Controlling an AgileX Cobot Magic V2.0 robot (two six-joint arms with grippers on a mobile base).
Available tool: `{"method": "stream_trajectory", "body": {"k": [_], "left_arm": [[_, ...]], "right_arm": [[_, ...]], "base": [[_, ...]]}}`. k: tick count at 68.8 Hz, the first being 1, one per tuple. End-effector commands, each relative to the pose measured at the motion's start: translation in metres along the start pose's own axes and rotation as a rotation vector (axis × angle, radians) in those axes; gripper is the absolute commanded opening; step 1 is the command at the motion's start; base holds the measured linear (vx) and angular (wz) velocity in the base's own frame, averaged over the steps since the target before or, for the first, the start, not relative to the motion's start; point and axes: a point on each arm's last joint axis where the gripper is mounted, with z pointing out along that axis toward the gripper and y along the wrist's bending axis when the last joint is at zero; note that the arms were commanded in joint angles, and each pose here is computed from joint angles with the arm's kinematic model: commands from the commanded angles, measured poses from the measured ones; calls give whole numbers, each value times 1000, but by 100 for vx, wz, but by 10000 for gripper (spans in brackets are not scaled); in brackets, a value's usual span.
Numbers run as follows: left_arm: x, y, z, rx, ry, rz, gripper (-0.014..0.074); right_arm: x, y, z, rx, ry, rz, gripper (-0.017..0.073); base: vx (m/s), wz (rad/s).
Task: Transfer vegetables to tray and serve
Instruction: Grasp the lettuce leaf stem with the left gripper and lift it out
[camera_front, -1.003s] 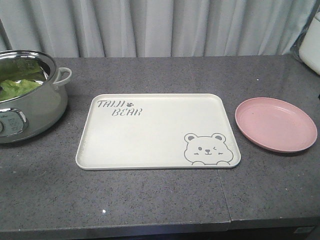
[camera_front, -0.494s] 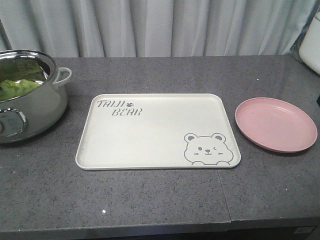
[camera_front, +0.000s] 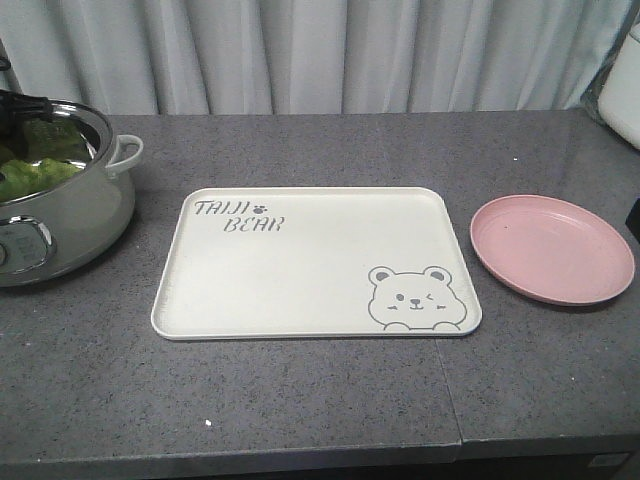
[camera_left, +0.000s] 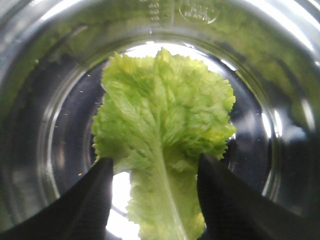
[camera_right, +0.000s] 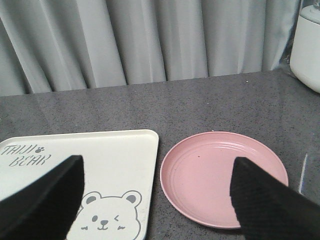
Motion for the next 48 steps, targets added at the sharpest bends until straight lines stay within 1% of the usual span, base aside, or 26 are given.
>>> {"method": "stream_trajectory", "body": {"k": [1,22,42,48], "left_arm": [[-9,-1,-20,17,-97,-4,381],[-3,-2,21,10,27,-6,381],[0,-3,38,10,78,-7,381],[3,-5,45,28,111,-15,381]], "right_arm": [[-16,1,-3,1,-90,-15,570],[-14,1,-3,2,-65,-13,570],[-14,1,-3,1,-63,-10,570],[-14,1,-3,1,-63,-10,570]], "base": [[0,0],[0,0],[0,0],[0,0]]}}
